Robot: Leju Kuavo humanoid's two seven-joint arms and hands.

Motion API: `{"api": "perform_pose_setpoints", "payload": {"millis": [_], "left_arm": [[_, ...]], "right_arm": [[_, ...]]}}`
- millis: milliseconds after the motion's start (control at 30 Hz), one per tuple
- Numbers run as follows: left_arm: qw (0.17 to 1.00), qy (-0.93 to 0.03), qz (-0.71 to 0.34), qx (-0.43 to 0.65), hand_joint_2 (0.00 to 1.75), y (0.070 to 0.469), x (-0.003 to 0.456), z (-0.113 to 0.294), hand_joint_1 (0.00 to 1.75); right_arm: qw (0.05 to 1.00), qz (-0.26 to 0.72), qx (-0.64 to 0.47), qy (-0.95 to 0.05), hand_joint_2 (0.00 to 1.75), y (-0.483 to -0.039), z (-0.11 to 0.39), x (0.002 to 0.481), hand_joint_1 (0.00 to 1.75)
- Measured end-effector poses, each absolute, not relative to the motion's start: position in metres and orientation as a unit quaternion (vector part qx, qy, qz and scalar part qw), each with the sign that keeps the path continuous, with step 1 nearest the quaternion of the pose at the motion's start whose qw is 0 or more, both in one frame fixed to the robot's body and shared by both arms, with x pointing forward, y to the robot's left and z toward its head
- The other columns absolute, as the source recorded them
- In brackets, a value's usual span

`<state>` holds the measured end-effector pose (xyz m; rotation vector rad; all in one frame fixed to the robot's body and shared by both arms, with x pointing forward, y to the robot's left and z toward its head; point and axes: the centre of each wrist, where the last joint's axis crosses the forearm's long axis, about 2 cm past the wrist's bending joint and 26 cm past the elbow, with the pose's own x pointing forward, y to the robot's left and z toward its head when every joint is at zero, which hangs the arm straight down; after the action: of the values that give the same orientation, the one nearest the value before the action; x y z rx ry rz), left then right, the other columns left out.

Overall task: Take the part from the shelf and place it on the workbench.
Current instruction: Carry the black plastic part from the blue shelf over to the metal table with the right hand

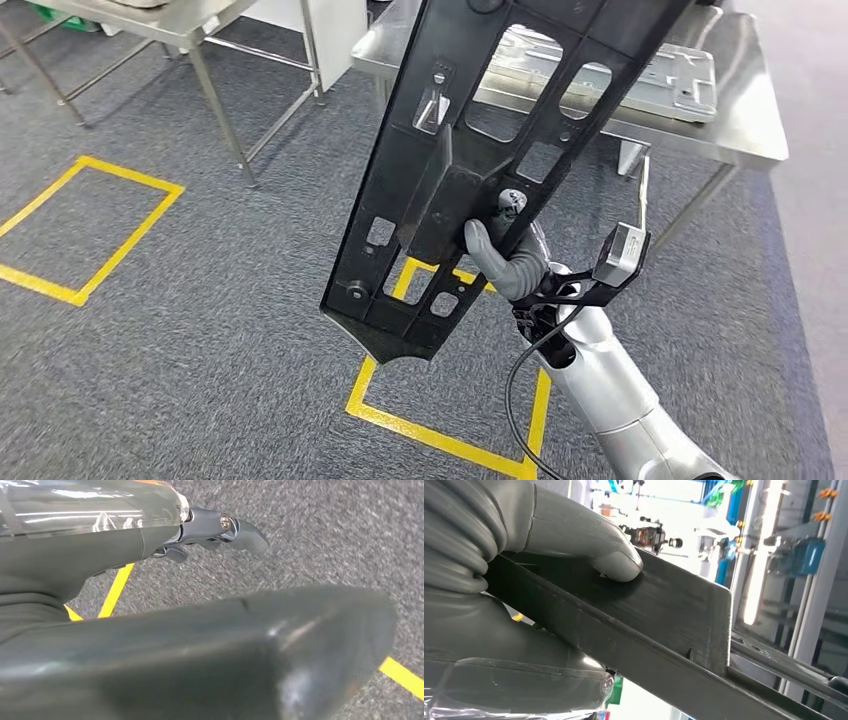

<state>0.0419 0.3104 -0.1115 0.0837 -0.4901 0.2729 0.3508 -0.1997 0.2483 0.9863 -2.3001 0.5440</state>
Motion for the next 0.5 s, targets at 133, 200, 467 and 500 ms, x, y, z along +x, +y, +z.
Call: {"api": "perform_pose_setpoints", "payload": {"millis": [133, 200, 467, 500], "left_arm": [[0.960, -0.243, 0.135, 0.039, 0.00, 0.3092, 0.0429, -0.1114, 0.00], [0.960, -0.243, 0.136, 0.038, 0.00, 0.3085, 0.0435, -0.1114, 0.00], [0.960, -0.236, 0.143, 0.039, 0.00, 0.3097, 0.0425, -0.1114, 0.00], [0.960, -0.235, 0.144, 0.040, 0.00, 0.3100, 0.0419, -0.1115, 0.00]], "right_arm": [[0.285, 0.205, 0.369, -0.861, 1.75, -0.1993, 0.2496, 0.3516, 1.75], [0.284, 0.206, 0.369, -0.861, 1.75, -0.1985, 0.2506, 0.3519, 1.75], [0.289, 0.210, 0.367, -0.859, 1.75, -0.1968, 0.2493, 0.3529, 1.75], [0.290, 0.210, 0.367, -0.858, 1.75, -0.1969, 0.2484, 0.3530, 1.75]]}}
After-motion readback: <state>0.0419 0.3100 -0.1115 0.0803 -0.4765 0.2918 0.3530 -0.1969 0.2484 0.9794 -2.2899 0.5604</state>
